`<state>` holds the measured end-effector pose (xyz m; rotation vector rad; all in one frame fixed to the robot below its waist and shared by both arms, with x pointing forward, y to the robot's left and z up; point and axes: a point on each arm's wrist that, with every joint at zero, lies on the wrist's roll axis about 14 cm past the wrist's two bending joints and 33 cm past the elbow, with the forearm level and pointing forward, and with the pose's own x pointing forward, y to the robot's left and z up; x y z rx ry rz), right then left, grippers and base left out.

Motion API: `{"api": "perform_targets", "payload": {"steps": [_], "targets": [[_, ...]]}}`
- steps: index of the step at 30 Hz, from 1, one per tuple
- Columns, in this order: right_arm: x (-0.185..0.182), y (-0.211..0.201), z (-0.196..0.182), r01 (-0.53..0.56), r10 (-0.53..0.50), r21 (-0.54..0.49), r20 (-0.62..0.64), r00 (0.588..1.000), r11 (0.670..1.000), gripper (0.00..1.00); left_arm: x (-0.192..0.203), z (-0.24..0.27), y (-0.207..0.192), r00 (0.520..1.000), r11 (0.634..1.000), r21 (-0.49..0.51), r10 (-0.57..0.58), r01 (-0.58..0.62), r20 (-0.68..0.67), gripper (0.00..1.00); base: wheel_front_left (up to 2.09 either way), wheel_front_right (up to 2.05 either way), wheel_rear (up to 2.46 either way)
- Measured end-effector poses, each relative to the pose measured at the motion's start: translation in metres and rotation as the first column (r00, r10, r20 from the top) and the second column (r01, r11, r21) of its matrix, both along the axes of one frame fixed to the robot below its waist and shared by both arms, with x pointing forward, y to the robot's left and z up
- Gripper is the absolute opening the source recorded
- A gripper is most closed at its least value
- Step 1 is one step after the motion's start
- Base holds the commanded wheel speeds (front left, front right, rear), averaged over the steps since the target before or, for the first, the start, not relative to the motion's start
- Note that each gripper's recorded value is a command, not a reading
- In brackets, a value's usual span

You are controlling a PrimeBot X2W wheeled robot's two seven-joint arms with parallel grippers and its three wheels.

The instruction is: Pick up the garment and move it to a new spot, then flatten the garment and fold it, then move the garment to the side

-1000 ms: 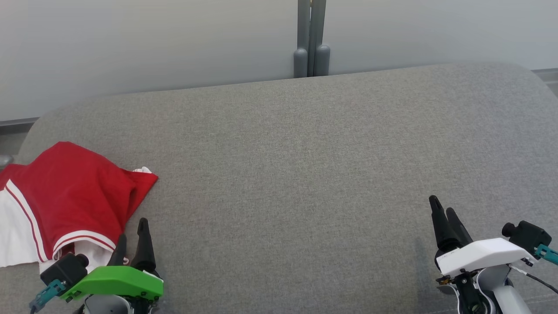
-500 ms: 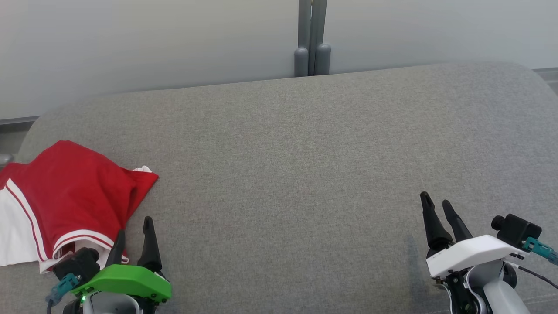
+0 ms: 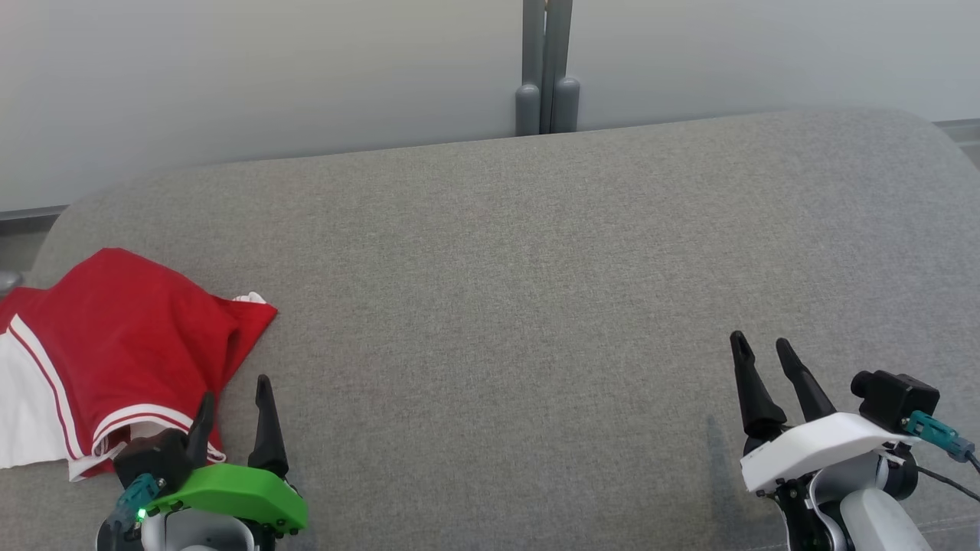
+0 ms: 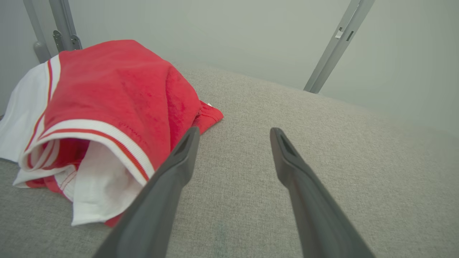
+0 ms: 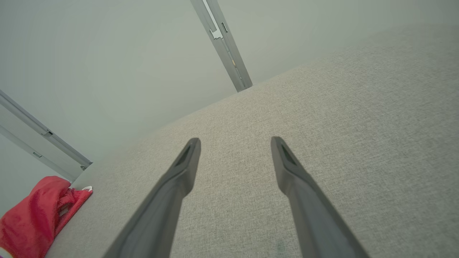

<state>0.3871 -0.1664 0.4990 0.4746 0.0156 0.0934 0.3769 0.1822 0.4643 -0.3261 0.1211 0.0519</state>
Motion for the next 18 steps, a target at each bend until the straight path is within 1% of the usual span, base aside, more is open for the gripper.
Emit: {"api": "perform_targets", "payload": {"steps": [8, 18], "targets": [[-0.001, 0.001, -0.005, -0.011, 0.011, -0.095, 0.001, 1.000, 0.995, 1.00, -0.001, 0.000, -0.002, 1.000, 0.995, 0.095, -0.018, 0.017, 0.008, 1.00, 0.00, 0.00, 0.00], [-0.003, -0.003, -0.012, -0.007, 0.006, -0.199, -0.002, 1.000, 0.980, 1.00, -0.002, 0.000, -0.001, 0.999, 0.979, 0.201, -0.027, 0.022, 0.018, 1.00, 0.00, 0.00, 0.00]]}}
